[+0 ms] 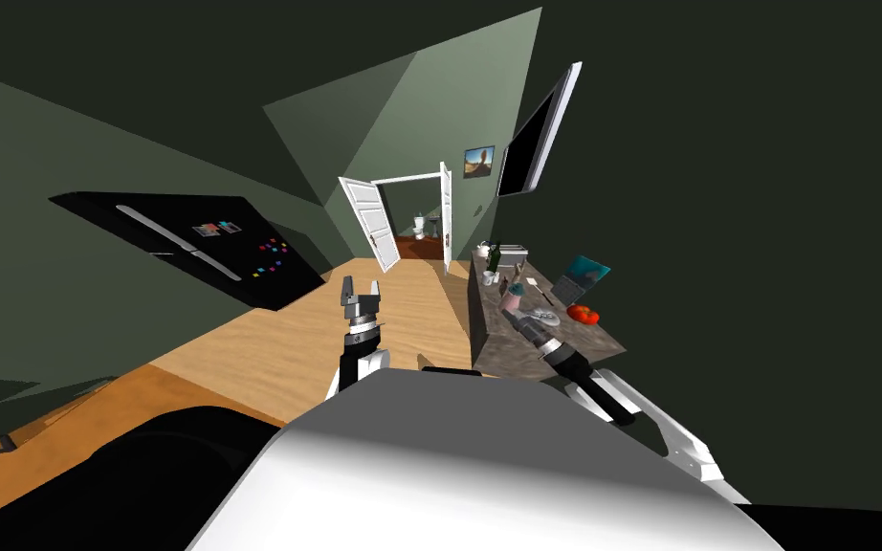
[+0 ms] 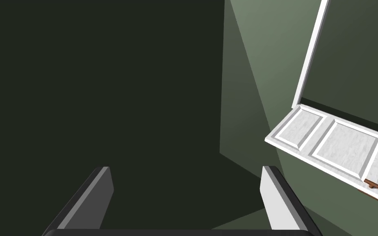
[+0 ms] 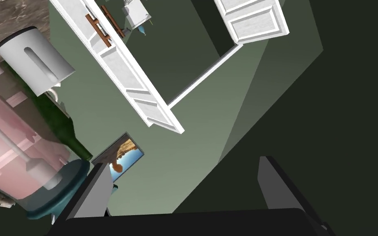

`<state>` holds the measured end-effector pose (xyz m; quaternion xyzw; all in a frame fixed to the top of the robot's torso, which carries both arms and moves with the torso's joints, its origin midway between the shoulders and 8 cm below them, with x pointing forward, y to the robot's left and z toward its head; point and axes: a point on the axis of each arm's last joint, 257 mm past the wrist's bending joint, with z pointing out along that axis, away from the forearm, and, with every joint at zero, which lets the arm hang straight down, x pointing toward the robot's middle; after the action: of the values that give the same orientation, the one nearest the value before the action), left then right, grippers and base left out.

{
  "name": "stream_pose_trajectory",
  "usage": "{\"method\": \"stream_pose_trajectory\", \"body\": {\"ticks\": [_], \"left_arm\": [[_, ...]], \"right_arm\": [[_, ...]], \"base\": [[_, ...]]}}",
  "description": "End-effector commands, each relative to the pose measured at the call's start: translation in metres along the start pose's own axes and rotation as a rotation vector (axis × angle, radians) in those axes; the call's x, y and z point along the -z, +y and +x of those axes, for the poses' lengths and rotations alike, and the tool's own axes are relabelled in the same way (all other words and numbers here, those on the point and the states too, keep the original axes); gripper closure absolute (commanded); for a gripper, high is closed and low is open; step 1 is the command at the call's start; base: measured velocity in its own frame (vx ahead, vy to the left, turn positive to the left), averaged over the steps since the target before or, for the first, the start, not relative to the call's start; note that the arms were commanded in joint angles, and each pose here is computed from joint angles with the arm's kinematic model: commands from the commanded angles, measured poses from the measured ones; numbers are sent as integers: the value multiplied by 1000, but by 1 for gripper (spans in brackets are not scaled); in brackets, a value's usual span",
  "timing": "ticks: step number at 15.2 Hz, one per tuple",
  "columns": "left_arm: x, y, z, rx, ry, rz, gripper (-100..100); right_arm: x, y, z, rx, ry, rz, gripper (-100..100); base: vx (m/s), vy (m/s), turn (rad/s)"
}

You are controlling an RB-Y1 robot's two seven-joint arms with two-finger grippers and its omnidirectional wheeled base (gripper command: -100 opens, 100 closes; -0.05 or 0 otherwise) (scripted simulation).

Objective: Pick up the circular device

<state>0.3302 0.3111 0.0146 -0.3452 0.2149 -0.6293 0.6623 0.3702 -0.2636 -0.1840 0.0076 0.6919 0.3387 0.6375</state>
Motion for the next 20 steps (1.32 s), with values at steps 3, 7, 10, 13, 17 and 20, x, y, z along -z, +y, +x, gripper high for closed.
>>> {"method": "stream_pose_trajectory", "body": {"ticks": [3, 7, 10, 13, 17, 20], "left_arm": [[0, 0, 0, 0, 0, 0, 0], [0, 0, 0, 0, 0, 0, 0], [0, 0, 0, 0, 0, 0, 0], [0, 0, 0, 0, 0, 0, 0], [0, 0, 0, 0, 0, 0, 0], [0, 0, 0, 0, 0, 0, 0]], "right_arm": [[11, -20, 17, 78, 103, 12, -100], [23, -36, 28, 143, 188, 20, -100], [35, -53, 37, 200, 263, 30, -100], [49, -70, 45, 258, 338, 39, -100], [78, -103, 59, 351, 469, 61, -100], [95, -121, 61, 407, 545, 71, -100]], "base": [[-8, 11, 89], [-6, 9, 68], [-4, 10, 78], [-1, 10, 95], [1, 10, 92], [4, 10, 85]]}}
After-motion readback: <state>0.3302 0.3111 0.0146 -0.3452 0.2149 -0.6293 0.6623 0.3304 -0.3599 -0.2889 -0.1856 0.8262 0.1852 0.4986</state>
